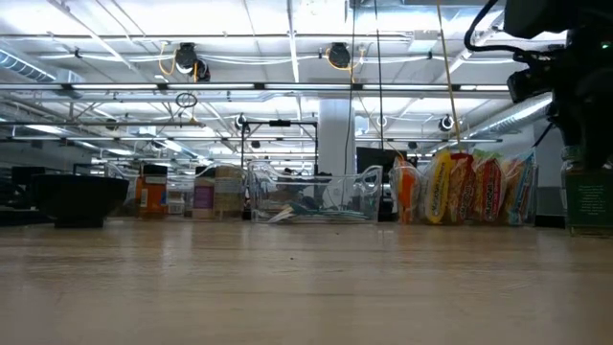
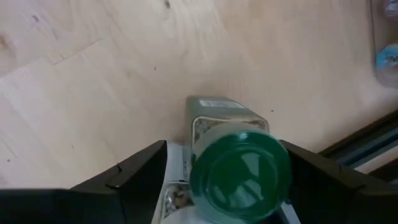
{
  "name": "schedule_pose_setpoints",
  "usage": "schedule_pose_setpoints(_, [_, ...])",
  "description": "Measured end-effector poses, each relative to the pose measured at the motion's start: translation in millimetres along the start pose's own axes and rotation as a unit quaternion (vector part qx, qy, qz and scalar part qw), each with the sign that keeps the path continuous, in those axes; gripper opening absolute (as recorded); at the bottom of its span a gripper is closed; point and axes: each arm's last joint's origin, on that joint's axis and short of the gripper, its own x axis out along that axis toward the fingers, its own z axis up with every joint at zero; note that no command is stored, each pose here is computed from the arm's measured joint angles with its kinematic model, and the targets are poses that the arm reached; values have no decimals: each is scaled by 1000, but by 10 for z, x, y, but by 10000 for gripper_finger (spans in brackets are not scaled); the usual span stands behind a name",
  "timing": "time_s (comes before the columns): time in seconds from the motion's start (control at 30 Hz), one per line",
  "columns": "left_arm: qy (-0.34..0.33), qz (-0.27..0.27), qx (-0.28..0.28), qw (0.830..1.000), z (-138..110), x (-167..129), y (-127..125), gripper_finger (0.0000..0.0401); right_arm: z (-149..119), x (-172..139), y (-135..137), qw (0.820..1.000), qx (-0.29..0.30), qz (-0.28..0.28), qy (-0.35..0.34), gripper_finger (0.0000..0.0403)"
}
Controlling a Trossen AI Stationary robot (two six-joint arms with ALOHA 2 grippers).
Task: Pick & Place Food Item
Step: Put the green seasoning bottle into the left transparent bin
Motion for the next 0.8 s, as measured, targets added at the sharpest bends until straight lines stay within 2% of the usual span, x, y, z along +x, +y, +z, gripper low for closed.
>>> schedule_pose_setpoints(0.17, [1,2,-5,1000,-2,-1,1,159,31,44,-6,1000,1,13,-3,265])
schedule_pose_setpoints(0.37, [0,4,-9,1000,-2,-1,3,159,36,66,-38,1000,4,25,15,192])
schedule_pose_setpoints(0.6, [5,6,-2,1000,-12,-2,9,159,76,3,-39,999,2,38,9,192])
schedule_pose_setpoints(0.8, [26,29,35,999,-74,38,39,159,293,-359,-8,992,7,93,-84,192])
